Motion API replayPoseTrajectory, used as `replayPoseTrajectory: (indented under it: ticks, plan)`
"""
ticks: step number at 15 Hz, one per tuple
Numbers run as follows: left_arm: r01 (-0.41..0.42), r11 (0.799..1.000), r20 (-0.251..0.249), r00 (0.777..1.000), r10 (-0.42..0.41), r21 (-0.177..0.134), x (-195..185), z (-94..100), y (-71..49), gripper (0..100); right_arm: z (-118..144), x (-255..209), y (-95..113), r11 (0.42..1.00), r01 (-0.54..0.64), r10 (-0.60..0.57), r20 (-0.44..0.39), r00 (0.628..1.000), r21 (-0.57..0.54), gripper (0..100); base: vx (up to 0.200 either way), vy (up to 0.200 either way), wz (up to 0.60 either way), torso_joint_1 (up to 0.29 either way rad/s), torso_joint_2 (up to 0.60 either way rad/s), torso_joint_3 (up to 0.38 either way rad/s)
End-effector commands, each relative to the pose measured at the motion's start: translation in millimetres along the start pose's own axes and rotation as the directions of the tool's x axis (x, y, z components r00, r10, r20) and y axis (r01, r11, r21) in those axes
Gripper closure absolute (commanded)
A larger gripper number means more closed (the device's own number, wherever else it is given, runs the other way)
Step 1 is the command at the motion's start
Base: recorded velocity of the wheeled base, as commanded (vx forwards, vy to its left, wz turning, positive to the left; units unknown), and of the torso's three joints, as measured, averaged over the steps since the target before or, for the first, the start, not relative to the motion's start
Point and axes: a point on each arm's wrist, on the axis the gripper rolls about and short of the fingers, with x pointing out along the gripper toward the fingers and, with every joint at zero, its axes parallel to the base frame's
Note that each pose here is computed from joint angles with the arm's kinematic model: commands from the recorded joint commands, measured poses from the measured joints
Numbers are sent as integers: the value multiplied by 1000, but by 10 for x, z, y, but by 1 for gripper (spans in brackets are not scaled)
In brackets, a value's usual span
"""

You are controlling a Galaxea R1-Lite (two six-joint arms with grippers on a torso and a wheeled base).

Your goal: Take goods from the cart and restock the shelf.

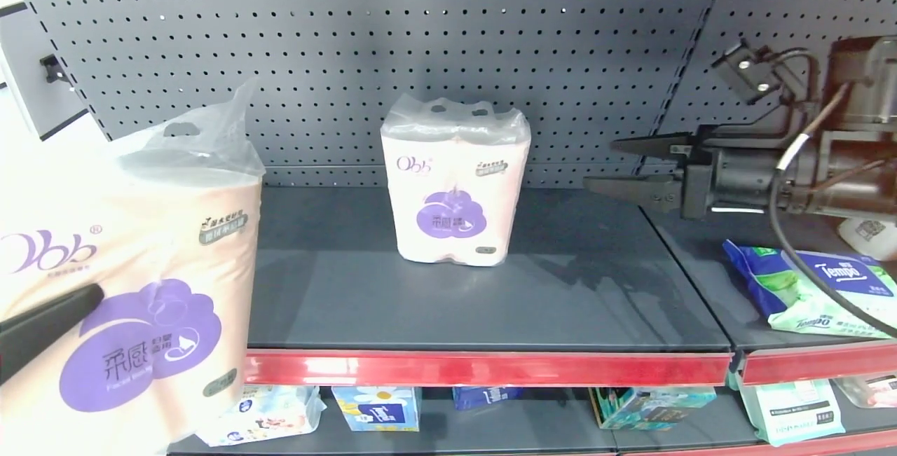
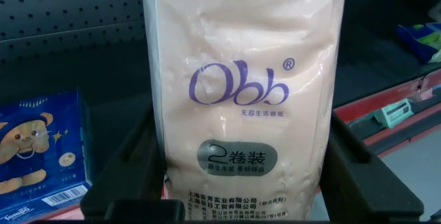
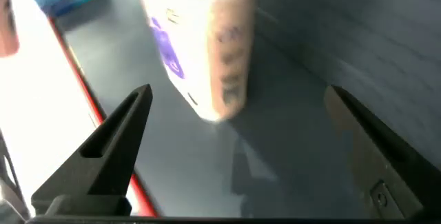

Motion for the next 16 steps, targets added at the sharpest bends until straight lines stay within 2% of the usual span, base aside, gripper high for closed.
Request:
replayPoseTrajectory:
  ticks: [1,4,10,13,16]
  plan:
    - [0,1000,-2,1000,0,-2,44,48,12,100,-285,506,-245,996,-83,83,-55,995,-9,0,0,0,0,0,0,0]
    - [2,1000,-8,1000,-2,-4,88,77,24,100,-166,718,-211,987,-154,154,-16,988,-43,0,0,0,0,0,0,0]
    - [0,1000,-1,1000,0,-2,89,106,24,100,-106,941,-264,981,-181,182,8,983,-69,0,0,0,0,0,0,0]
    - [1,1000,5,1000,-1,0,86,123,23,100,-103,1022,-155,968,-242,244,12,970,-71,0,0,0,0,0,0,0]
    - [-1,1000,7,1000,1,1,85,127,23,100,-100,1138,-139,963,-260,262,15,965,-75,0,0,0,0,0,0,0]
